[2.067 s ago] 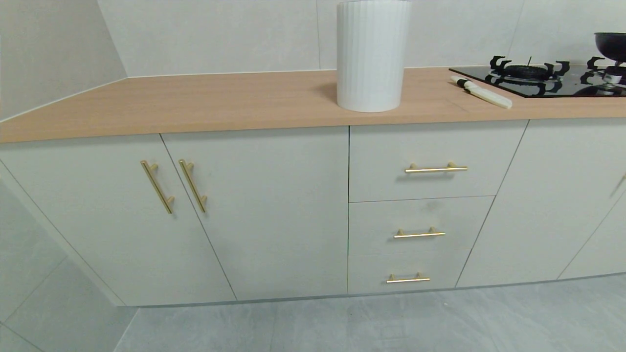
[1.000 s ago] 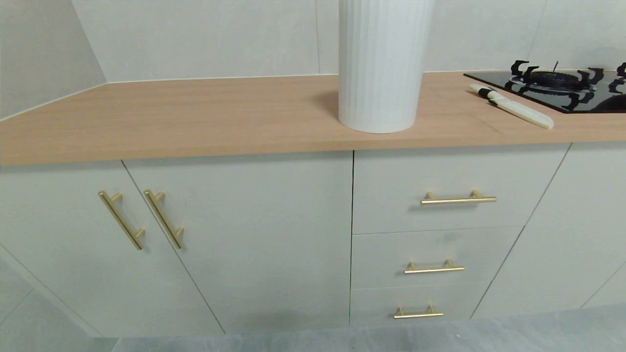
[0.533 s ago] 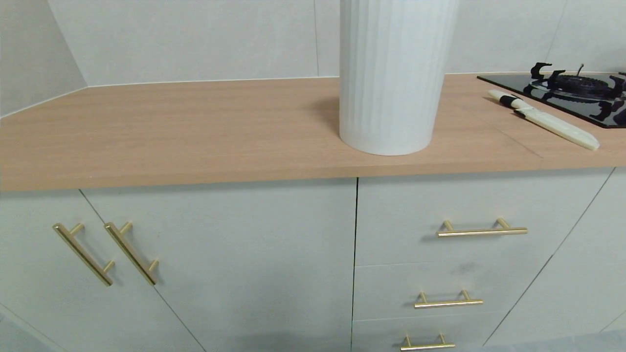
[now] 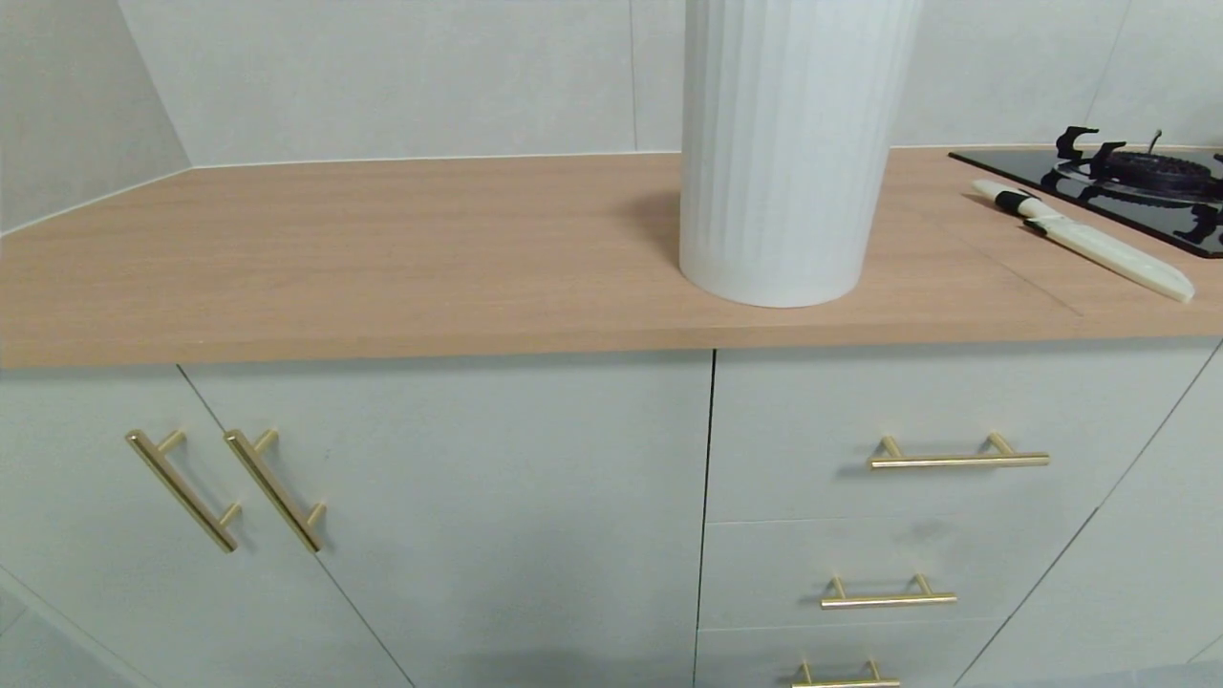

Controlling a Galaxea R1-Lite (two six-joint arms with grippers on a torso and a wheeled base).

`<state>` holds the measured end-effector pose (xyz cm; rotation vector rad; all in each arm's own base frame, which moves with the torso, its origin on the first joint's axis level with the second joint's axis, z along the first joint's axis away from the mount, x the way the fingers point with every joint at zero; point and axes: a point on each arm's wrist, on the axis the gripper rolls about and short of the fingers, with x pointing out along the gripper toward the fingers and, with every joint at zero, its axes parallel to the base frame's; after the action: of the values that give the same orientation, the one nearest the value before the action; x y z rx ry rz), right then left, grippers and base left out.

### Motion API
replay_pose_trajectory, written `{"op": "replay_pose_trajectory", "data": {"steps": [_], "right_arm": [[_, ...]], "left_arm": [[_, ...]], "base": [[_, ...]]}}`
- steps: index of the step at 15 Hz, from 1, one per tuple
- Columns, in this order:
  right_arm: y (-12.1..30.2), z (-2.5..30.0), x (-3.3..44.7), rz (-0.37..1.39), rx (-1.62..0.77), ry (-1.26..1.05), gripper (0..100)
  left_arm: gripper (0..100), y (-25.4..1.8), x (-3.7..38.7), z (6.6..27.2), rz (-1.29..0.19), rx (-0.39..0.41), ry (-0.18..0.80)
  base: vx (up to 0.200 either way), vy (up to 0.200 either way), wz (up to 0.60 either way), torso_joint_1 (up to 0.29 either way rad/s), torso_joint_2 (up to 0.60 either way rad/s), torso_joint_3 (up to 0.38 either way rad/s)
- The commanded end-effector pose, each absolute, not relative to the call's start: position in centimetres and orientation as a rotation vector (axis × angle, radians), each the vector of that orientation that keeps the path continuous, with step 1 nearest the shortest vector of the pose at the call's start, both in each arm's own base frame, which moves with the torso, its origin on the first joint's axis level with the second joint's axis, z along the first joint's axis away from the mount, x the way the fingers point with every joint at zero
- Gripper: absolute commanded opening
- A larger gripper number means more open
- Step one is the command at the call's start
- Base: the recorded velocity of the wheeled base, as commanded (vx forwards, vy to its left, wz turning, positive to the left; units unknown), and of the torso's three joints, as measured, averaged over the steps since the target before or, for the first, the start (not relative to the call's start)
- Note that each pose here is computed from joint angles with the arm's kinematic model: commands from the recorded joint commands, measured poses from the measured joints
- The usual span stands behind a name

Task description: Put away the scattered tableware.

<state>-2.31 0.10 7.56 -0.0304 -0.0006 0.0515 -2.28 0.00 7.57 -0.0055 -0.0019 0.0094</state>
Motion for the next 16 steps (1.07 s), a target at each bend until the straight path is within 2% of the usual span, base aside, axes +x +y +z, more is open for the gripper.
{"op": "replay_pose_trajectory", "data": {"steps": [1,6,13,16], "right_arm": [[0.10,7.57,-2.29,0.052,-0.031,-0.001,100],[0.10,7.56,-2.29,0.052,-0.031,0.001,100],[0.10,7.56,-2.29,0.052,-0.031,0.001,100],[0.10,7.56,-2.29,0.052,-0.031,0.001,100]], "left_arm": [[100,0.00,-2.27,7.58,0.011,-0.006,-0.002],[100,0.00,-2.27,7.58,0.011,-0.006,-0.002],[100,0.00,-2.27,7.57,0.011,-0.005,0.000],[100,0.00,-2.27,7.58,0.011,-0.006,-0.002]], "base": [[0.000,0.000,0.00,0.000,0.00,0.000],[0.000,0.000,0.00,0.000,0.00,0.000],[0.000,-0.200,0.00,0.002,0.00,0.001],[0.000,0.000,0.00,0.000,0.00,0.000]]}}
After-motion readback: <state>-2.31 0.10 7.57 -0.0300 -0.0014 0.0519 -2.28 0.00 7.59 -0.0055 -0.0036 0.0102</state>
